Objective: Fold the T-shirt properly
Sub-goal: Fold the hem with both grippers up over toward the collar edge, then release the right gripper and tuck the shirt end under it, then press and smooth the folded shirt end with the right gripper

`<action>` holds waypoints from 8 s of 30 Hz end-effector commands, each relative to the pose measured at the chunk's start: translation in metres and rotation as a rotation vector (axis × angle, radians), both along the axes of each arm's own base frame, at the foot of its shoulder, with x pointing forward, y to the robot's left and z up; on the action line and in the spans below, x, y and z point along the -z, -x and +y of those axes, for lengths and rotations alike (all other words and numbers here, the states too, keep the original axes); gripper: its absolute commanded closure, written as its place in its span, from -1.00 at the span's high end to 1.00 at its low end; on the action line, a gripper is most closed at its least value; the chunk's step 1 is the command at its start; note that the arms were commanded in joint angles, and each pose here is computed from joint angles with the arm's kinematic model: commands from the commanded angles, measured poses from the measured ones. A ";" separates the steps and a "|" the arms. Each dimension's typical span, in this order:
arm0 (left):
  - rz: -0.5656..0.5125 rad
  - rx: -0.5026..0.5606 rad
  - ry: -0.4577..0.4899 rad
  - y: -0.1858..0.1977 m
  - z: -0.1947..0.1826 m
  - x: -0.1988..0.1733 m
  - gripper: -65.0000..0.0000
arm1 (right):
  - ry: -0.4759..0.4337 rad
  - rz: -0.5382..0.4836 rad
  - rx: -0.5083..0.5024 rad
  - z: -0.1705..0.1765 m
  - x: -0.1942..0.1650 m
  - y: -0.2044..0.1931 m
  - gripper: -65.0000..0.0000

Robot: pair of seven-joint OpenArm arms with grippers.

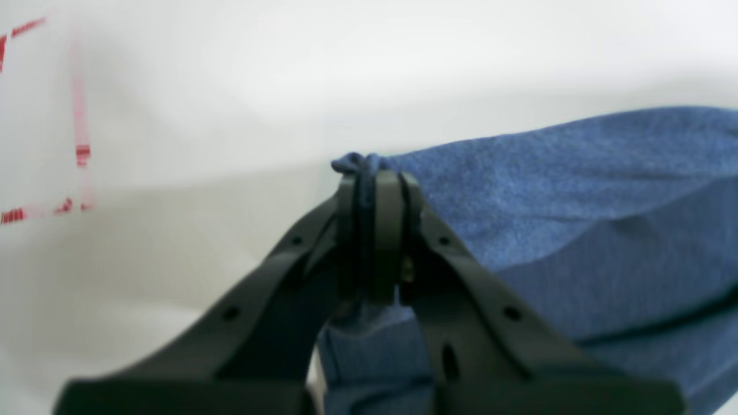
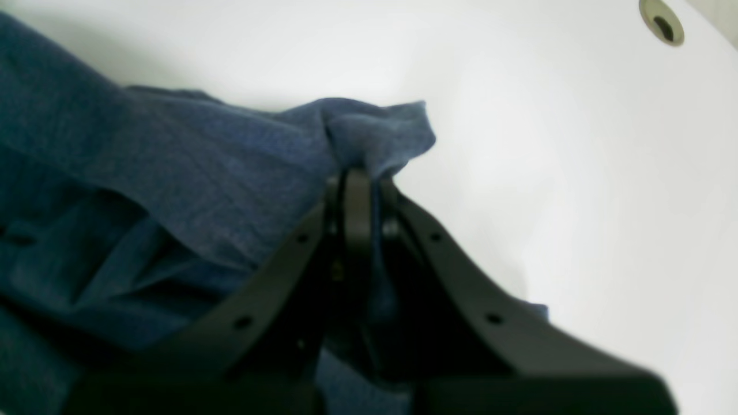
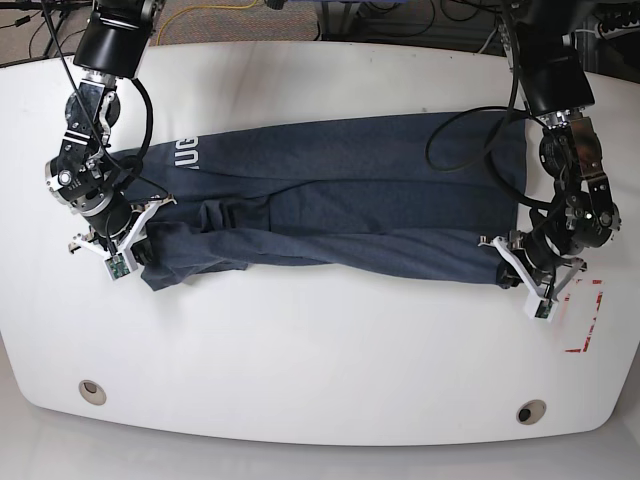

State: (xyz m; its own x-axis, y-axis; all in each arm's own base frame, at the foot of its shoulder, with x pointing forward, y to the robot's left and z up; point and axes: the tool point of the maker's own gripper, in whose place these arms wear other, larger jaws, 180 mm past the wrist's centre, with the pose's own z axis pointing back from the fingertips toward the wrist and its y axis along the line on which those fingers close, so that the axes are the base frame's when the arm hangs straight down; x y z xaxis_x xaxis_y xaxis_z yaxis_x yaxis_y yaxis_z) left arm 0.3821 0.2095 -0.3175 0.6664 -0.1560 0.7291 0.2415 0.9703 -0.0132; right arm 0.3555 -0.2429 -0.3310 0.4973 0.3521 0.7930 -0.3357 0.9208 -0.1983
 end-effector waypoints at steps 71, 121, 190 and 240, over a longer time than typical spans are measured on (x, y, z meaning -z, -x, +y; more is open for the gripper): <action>0.024 0.095 -0.195 0.095 0.007 -0.002 0.26 | -0.059 0.010 0.122 -0.008 -0.016 -0.016 0.50; 0.040 0.023 -0.199 0.096 0.031 0.001 0.26 | -0.172 0.087 0.123 0.024 -0.003 -0.035 -1.00; 0.130 -0.011 -0.039 0.105 0.000 0.044 0.26 | -0.266 0.362 -0.062 0.069 0.017 0.124 -0.42; 0.271 -0.041 -0.100 0.088 0.068 0.097 0.26 | -0.166 0.374 0.197 0.015 0.093 0.102 -0.68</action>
